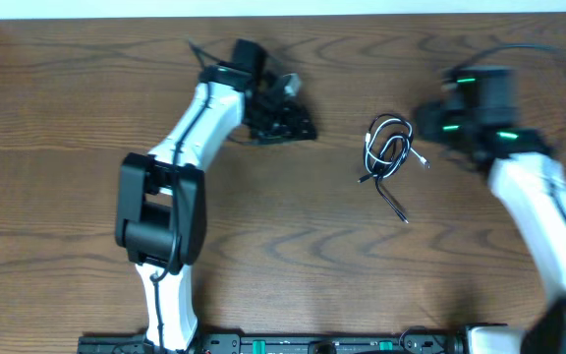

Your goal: Untangle cables

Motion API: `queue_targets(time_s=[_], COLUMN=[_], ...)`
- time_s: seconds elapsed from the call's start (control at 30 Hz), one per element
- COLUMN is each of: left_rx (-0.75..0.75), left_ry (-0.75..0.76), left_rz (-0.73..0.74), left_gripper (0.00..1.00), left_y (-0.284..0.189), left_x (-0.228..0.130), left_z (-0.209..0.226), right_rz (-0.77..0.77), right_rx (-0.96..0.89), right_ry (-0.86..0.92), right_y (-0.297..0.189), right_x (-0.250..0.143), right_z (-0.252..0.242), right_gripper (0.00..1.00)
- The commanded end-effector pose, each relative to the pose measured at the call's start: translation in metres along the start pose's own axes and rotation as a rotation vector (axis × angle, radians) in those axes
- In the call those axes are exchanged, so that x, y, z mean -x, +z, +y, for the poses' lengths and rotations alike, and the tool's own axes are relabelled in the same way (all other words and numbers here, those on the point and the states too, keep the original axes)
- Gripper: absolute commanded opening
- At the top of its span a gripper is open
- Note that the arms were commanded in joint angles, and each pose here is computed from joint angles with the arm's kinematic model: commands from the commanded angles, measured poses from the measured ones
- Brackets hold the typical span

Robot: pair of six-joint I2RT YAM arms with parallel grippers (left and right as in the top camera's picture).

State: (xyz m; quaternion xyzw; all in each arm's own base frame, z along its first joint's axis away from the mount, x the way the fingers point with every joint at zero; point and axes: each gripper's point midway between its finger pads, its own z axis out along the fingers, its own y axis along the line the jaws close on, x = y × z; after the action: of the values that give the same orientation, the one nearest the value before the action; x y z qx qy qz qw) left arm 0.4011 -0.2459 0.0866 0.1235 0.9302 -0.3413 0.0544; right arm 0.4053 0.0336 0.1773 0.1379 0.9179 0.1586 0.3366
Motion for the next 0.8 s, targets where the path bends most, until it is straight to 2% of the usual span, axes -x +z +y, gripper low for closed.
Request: queue_targets(time_s=[0.0,0.17,0.33,0.47,0.6,0.77], left_rx=[-0.047,-0.067,0.046,0.066,0.141,0.115], left_ry=[0.159,0.296,0.371,0.422,0.424,0.417], left_rz=[-0.029,-0.065,-0.072,-0.069,-0.108,-0.156], left_gripper=[0.66,0.66,0.67,0.67,0.67,0.67], left_y=[0.005,0.029,0.052,0.070,0.079,0.086], left_x=[-0.001,0.000,-0.009,-0.017,-0.011,-0.002], left_z=[-0.054,-0.097,-0.109,-0.122,-0.119,-0.128], right_rz=[-0.065,-0.014,0.036,0.064,0.090,0.097], right_rx=[0.004,-0.018,-0.015,-0.023,-0.030,-0.032], right_ry=[0.050,0.103,0.091,0.093,0.084,0.084], right_y=[-0.031,-0.032,-0.022,-0.016,-0.013,-0.013], right_x=[0.021,0.012,0.001,-0.005,-0.011,-0.013], right_z=[-0.016,-0.036,-0.034,-0.037,-0.039,-0.040], right_gripper=[0.41,0.41,0.41,0.41,0.40,0.41])
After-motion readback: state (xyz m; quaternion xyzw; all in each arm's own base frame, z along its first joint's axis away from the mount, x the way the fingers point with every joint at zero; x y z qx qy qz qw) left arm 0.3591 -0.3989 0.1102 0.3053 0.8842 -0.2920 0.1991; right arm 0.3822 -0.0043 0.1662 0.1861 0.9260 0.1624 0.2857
